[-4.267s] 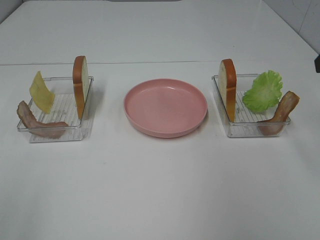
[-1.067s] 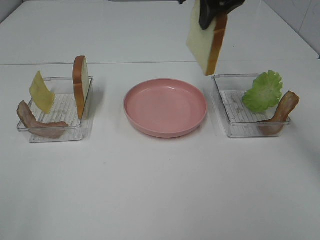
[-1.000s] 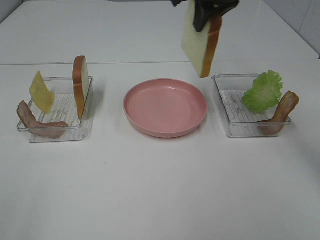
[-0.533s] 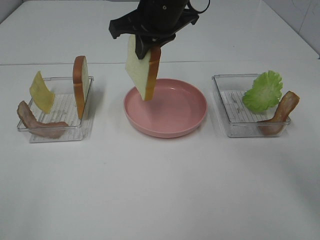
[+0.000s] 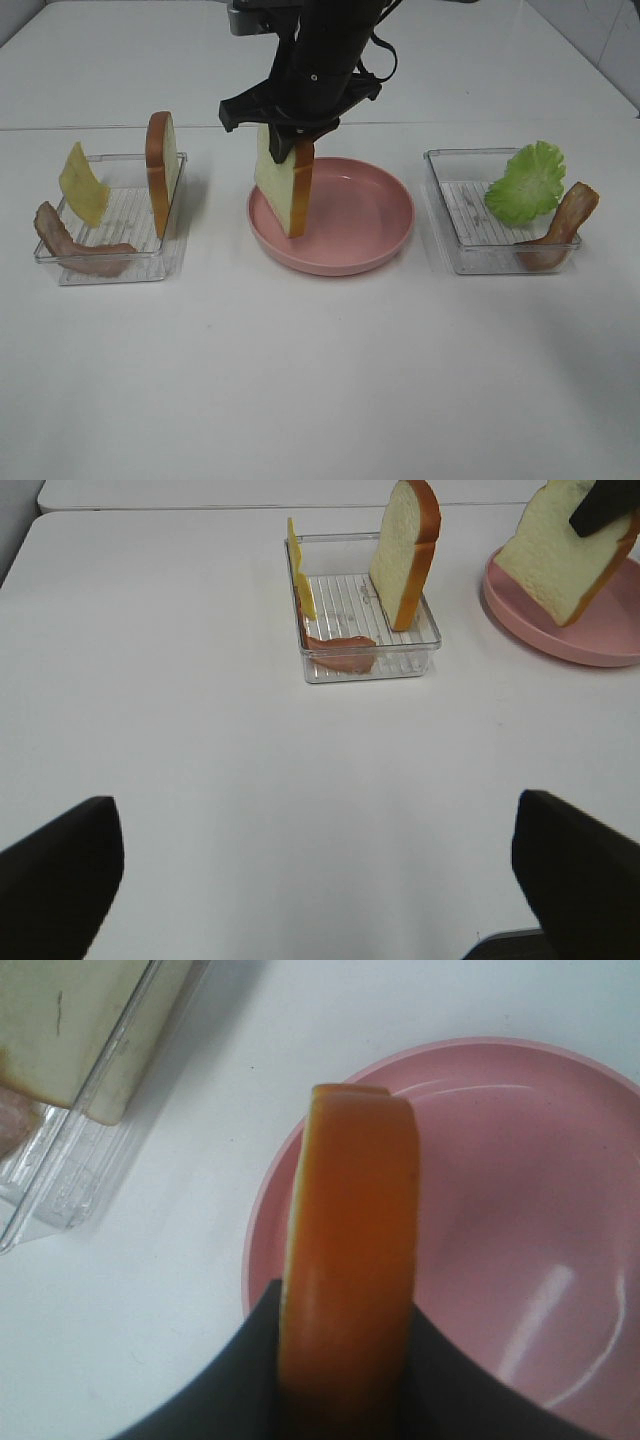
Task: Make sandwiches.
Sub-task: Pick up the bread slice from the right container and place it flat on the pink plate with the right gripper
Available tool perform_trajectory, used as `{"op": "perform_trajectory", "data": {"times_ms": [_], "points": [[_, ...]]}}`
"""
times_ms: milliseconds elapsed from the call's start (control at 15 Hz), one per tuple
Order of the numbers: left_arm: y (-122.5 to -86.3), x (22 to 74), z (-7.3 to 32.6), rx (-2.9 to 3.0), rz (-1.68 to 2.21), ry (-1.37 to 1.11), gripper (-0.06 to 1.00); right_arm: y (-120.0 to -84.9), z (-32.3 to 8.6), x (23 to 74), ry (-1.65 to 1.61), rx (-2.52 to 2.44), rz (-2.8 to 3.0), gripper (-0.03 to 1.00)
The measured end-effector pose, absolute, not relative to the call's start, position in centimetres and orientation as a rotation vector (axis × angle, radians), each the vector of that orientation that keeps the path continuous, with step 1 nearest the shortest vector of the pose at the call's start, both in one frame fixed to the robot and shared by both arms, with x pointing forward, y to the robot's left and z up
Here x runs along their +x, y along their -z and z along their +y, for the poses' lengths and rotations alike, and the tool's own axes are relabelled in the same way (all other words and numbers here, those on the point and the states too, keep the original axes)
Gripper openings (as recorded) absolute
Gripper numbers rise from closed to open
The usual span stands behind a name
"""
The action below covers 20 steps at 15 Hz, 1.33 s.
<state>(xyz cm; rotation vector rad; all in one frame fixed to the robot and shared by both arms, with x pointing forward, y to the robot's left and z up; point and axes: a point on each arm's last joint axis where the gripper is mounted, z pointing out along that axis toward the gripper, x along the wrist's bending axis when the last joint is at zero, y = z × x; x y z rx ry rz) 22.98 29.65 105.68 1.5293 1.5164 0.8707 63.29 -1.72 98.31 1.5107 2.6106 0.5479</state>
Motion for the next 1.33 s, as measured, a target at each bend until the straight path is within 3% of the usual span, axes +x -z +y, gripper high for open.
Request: {"op": "perform_trajectory", "data": {"times_ms": [333, 1067, 1333], "points": [[-105.7, 23.0, 29.7, 1.529, 1.516, -0.871, 0.98, -96.3, -2.0, 63.9, -0.496, 1.568, 2.605, 0.23], [-105.7, 23.0, 29.7, 1.529, 1.516, -0.871, 0.98, -97.0, -7.3, 67.1, -0.802, 1.788, 2.687, 0.23], [-105.7, 23.0, 29.7, 1.529, 1.516, -0.871, 0.98, -94.7, -7.2, 67.3, -0.750, 1.809, 2.730, 0.23]]}}
